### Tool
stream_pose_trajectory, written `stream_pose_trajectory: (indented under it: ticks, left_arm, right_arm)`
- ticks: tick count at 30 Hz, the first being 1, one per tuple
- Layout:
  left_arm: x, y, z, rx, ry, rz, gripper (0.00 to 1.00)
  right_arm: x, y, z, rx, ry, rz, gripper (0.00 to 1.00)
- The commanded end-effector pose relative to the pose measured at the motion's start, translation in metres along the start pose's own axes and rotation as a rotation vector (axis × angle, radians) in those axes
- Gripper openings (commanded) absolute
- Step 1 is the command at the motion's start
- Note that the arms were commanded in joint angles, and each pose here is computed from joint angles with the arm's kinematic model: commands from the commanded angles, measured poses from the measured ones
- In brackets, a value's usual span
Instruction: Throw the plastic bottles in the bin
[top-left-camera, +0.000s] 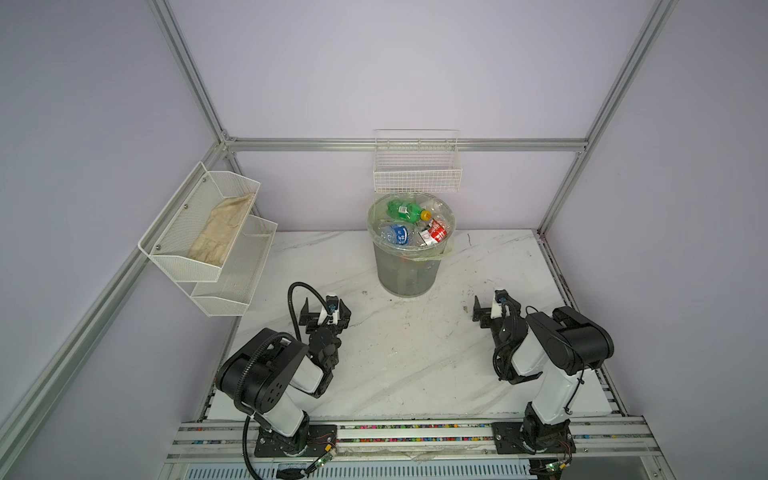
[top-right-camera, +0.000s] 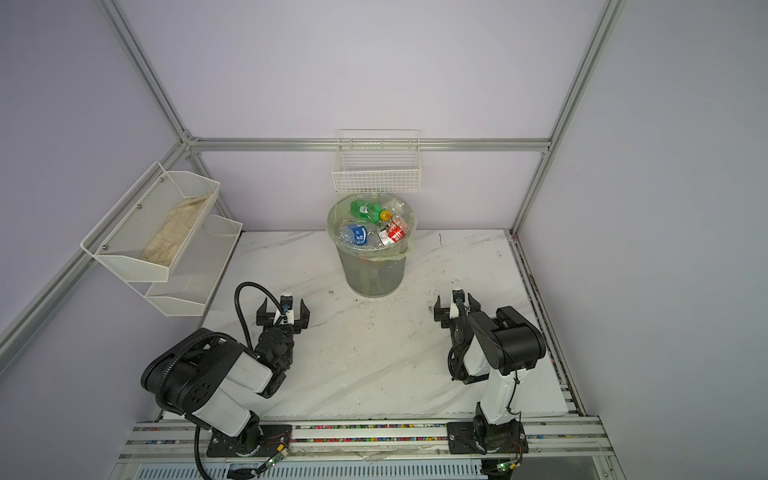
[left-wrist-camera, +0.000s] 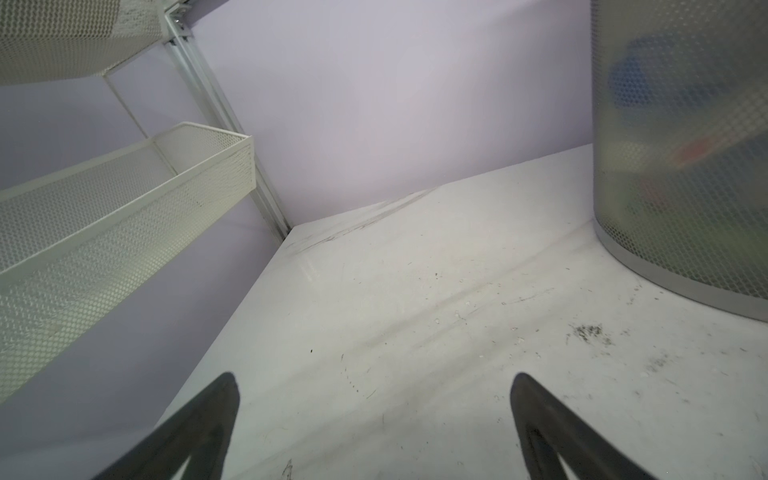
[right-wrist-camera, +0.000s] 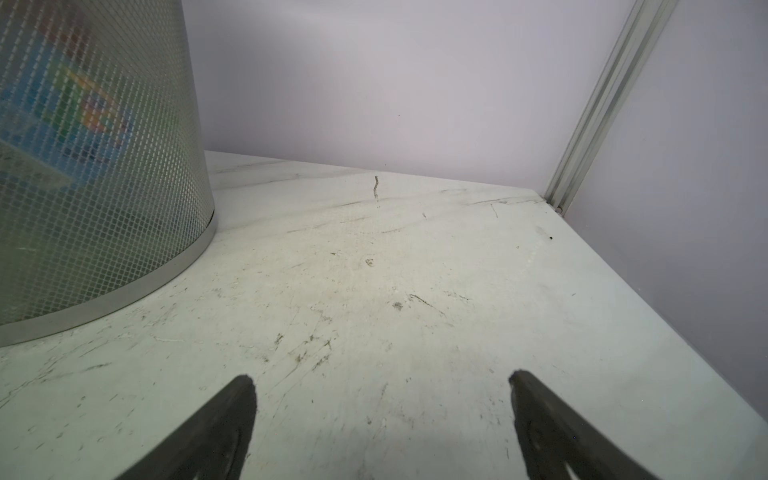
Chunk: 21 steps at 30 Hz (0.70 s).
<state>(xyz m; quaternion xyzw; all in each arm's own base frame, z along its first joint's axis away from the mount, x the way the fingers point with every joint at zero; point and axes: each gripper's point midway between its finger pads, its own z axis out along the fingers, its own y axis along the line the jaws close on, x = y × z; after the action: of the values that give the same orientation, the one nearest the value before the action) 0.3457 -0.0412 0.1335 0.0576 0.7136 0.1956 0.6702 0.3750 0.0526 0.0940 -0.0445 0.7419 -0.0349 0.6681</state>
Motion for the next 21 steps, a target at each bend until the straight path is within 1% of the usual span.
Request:
stream_pose_trajectory:
  ticks: [1,4,5,6,7,8,13,16,17,20,21]
  left_arm:
    - [-0.016,-0.005,0.000,0.026,-0.069,0.042,1.00]
    - [-0.016,-0.005,0.002,0.022,-0.067,0.045,1.00]
    - [-0.016,-0.004,0.003,0.015,-0.065,0.044,1.00]
    - [-0.016,-0.003,0.006,0.004,-0.063,0.044,1.00]
    - [-0.017,-0.001,0.009,-0.011,-0.059,0.046,1.00]
    - [-0.016,0.001,0.012,-0.030,-0.053,0.046,1.00]
    - [-0.014,0.011,0.025,-0.085,-0.017,0.027,1.00]
    - [-0.006,0.023,0.038,-0.108,0.056,-0.020,1.00]
    - [0.003,0.028,0.046,-0.106,0.113,-0.046,1.00]
    - [0.028,0.053,0.071,-0.107,0.268,-0.185,1.00]
    - [0.036,0.062,0.078,-0.104,0.288,-0.231,1.00]
  right_arm:
    - [-0.061,-0.017,0.001,0.092,-0.247,0.063,0.97]
    - [-0.055,-0.027,0.017,0.128,-0.185,0.105,0.97]
    - [-0.051,-0.035,0.028,0.166,-0.143,0.117,0.97]
    - [-0.043,-0.046,0.041,0.222,-0.082,0.154,0.97]
    - [-0.039,-0.056,0.051,0.235,-0.050,0.185,0.97]
    - [-0.037,-0.061,0.055,0.216,-0.037,0.214,0.97]
    - [-0.041,-0.064,0.053,0.222,-0.055,0.197,0.97]
    - [-0.042,-0.065,0.052,0.229,-0.056,0.192,0.97]
    - [-0.042,-0.064,0.051,0.221,-0.059,0.185,0.97]
    - [-0.044,-0.060,0.049,0.210,-0.071,0.176,0.97]
    - [-0.043,-0.060,0.049,0.209,-0.067,0.175,0.97]
